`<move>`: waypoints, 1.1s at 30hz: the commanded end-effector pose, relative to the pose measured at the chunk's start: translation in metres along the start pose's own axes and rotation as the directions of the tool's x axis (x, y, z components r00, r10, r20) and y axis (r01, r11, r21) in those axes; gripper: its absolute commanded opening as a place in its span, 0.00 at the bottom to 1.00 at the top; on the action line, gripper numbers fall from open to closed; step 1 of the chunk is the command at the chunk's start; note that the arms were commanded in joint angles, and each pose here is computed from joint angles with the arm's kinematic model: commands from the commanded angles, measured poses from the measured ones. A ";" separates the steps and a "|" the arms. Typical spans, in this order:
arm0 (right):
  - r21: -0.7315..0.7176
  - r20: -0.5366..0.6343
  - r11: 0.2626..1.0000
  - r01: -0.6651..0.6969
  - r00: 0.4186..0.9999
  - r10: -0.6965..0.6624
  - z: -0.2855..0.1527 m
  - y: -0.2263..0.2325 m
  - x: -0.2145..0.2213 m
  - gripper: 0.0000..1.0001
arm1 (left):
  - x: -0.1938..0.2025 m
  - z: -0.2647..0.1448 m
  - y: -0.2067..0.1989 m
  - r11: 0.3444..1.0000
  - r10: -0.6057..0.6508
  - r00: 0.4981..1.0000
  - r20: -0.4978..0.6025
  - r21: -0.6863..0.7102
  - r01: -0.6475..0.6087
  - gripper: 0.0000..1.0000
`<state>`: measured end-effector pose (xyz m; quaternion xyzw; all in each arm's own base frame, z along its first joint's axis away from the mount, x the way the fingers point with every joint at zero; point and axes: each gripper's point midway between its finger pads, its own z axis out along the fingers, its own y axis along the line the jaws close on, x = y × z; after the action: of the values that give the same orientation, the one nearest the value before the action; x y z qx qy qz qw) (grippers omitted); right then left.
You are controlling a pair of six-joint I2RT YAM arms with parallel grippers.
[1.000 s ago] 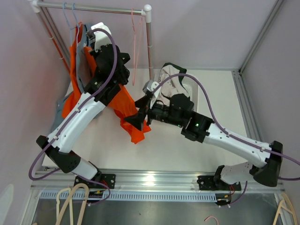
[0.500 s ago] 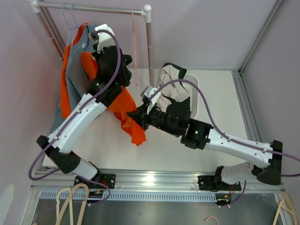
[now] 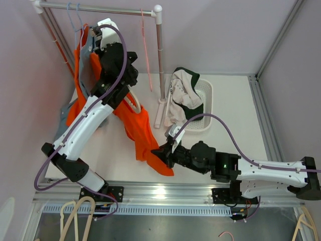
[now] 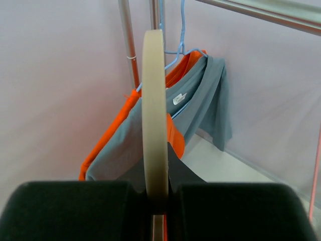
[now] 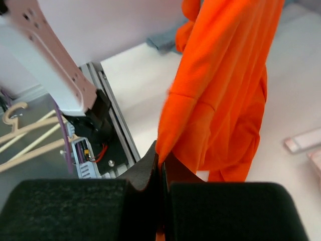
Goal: Remove the t-shirt from the hanger
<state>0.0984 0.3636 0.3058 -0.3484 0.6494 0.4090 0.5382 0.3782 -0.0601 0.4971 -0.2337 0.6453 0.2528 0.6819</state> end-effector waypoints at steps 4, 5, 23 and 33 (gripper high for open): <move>0.029 -0.019 0.998 -0.052 0.998 0.052 0.002 0.000 0.020 0.00 | -0.031 0.004 0.009 0.995 -0.102 0.994 0.026 0.020 0.102 0.01; 0.034 -0.021 0.999 -0.043 0.999 0.044 0.005 -0.001 0.022 0.00 | -0.032 0.003 0.009 0.994 -0.103 0.994 0.025 0.029 0.102 0.01; 0.307 0.007 0.947 -0.092 0.996 0.094 0.078 -0.117 -0.029 0.00 | 0.027 -0.155 0.036 0.628 -0.030 0.889 -0.456 0.684 0.372 0.01; 0.351 -0.140 0.929 -0.118 0.974 0.177 0.058 -0.139 0.037 0.00 | 0.005 -0.174 0.114 0.535 -0.037 0.905 -0.425 0.756 0.377 0.01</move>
<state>0.2496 0.3590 0.2458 -0.2305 0.7755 0.2790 0.5174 0.1832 -0.0848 0.4818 -0.0266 0.7637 -0.1967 0.6143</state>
